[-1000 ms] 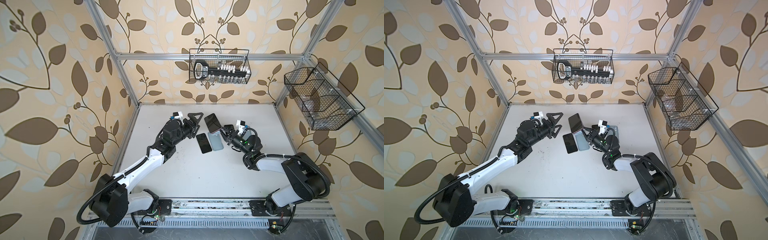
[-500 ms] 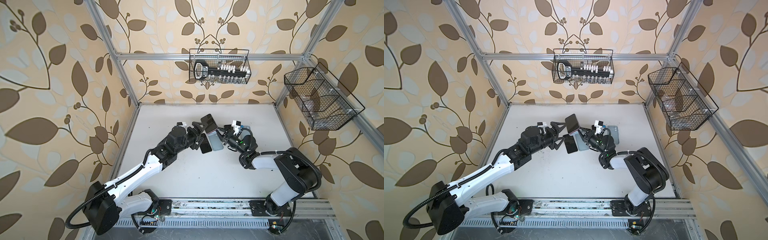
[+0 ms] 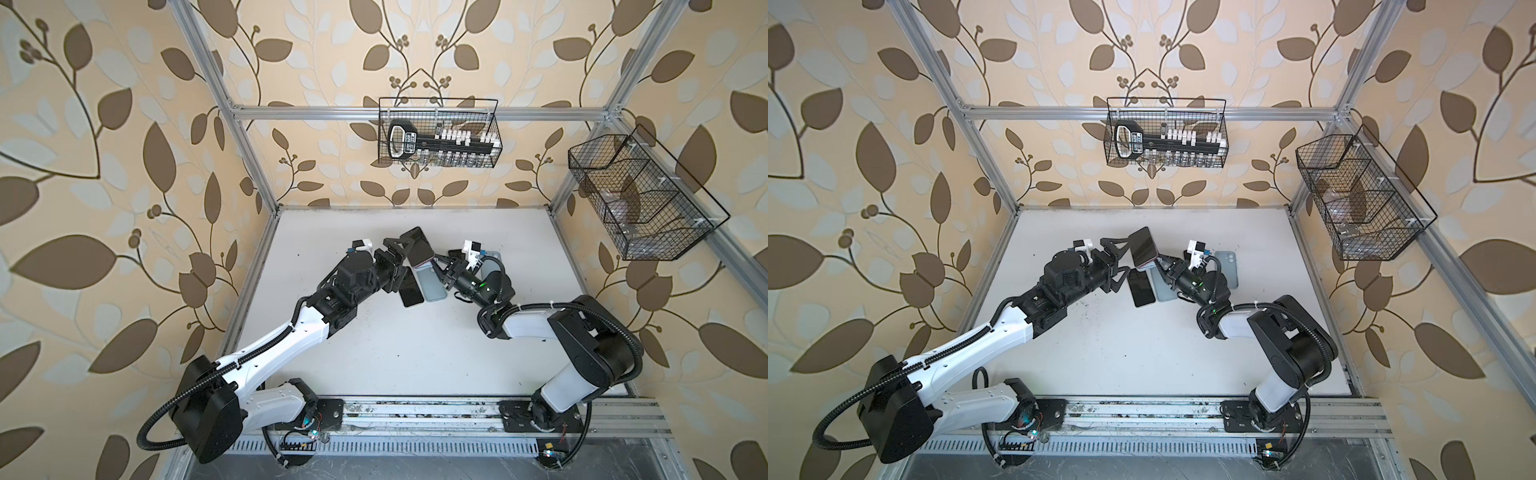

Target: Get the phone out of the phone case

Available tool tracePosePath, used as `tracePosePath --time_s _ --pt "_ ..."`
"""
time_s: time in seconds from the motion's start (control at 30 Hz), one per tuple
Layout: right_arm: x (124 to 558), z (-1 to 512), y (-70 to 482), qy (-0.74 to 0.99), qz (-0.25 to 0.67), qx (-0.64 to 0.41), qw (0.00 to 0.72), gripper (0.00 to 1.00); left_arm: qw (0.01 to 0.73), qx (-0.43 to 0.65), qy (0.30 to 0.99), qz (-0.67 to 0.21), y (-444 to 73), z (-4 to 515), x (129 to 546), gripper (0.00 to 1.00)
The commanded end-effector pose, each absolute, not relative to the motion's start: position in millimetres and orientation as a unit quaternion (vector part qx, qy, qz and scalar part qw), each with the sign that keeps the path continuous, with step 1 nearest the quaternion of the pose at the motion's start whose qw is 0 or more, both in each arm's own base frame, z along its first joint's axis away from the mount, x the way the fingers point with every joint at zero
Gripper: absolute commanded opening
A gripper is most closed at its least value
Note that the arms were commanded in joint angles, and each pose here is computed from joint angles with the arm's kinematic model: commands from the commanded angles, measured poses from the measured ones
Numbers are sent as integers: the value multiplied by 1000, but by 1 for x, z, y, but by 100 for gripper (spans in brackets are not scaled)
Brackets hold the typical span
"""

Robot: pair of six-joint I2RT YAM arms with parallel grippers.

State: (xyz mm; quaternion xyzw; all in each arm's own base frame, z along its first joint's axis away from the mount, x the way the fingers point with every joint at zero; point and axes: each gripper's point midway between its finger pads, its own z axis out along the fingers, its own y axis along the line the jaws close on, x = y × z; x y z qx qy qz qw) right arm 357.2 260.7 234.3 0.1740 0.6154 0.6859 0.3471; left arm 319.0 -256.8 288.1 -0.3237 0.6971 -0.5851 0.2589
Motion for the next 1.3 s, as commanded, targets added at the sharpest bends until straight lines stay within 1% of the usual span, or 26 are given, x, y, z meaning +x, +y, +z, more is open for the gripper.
tracePosePath --time_s 0.0,0.3,0.8,1.27 --pt "347 280 257 556 728 149 373 0 282 -312 677 -604 -258 308 324 99" --pt "344 284 261 551 732 145 373 0 268 -306 677 -614 -267 306 327 99" --pt "342 276 270 562 727 141 368 0 283 -300 659 -629 -266 322 330 99" --pt "342 267 273 576 715 139 372 0 273 -287 668 -630 -271 331 326 99"
